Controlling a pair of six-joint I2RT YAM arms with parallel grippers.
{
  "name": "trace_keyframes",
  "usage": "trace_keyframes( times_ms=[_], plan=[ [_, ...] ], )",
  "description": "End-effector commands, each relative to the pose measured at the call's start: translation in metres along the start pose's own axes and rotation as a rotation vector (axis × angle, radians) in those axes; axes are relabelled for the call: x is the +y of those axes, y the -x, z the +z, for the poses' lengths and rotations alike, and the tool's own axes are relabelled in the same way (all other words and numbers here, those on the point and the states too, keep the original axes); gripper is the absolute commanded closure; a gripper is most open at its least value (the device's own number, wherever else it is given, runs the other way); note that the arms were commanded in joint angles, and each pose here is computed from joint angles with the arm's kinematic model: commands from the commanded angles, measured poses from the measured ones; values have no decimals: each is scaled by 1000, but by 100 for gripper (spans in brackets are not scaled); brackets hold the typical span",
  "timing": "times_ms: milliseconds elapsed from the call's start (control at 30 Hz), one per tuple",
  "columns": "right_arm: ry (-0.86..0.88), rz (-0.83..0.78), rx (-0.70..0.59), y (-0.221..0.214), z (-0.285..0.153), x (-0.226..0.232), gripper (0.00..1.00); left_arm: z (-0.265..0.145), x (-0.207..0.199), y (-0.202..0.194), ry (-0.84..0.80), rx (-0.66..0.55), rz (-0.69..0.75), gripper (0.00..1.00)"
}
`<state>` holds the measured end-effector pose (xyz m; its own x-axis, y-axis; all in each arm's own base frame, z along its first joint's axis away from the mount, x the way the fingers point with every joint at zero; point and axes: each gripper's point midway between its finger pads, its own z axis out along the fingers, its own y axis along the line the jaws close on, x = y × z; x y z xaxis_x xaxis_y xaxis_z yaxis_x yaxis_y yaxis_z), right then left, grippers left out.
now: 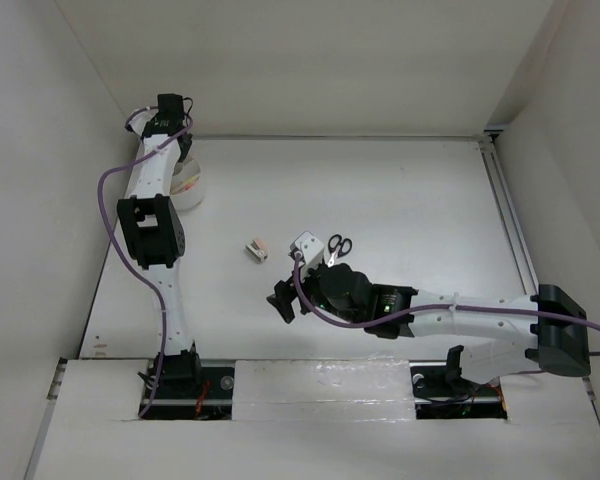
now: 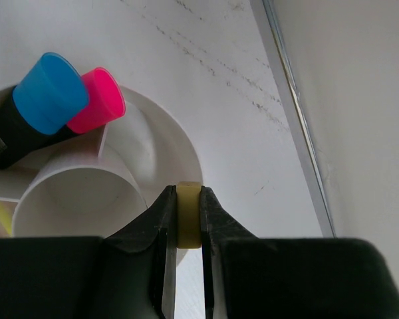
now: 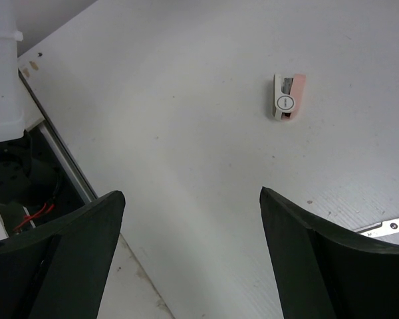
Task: Sort the stationery into containers
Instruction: Place the stationery in the storage box.
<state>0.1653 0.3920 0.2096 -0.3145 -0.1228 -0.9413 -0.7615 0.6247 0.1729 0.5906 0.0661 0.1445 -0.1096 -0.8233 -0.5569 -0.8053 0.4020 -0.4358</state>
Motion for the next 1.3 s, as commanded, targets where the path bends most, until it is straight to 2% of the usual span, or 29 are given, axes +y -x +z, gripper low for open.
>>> trace_keyframes(
  times_ms=[0, 433, 700, 733, 833, 1133, 1267],
  plan=[
    [11, 19, -53, 16, -4, 5, 12, -14, -13, 27, -23, -79, -15, 100],
    [11, 19, -53, 16, -4, 5, 12, 0, 1, 21, 21, -62, 16, 100],
    [8, 16, -45, 12, -4, 4, 12, 1, 4, 25, 26, -65, 18, 85],
    [8, 16, -45, 12, -4, 4, 12, 3, 7, 23, 34, -61, 22, 80],
    [6, 4, -37, 8, -2, 3, 12, 3, 7, 23, 34, -61, 22, 73],
    [-1, -2, -47, 13, -2, 3, 12, 3, 4, 22, 21, -56, 28, 70],
    [-3, -5, -39, 10, 0, 2, 12, -7, -13, 28, -51, -54, 24, 69]
  ],
)
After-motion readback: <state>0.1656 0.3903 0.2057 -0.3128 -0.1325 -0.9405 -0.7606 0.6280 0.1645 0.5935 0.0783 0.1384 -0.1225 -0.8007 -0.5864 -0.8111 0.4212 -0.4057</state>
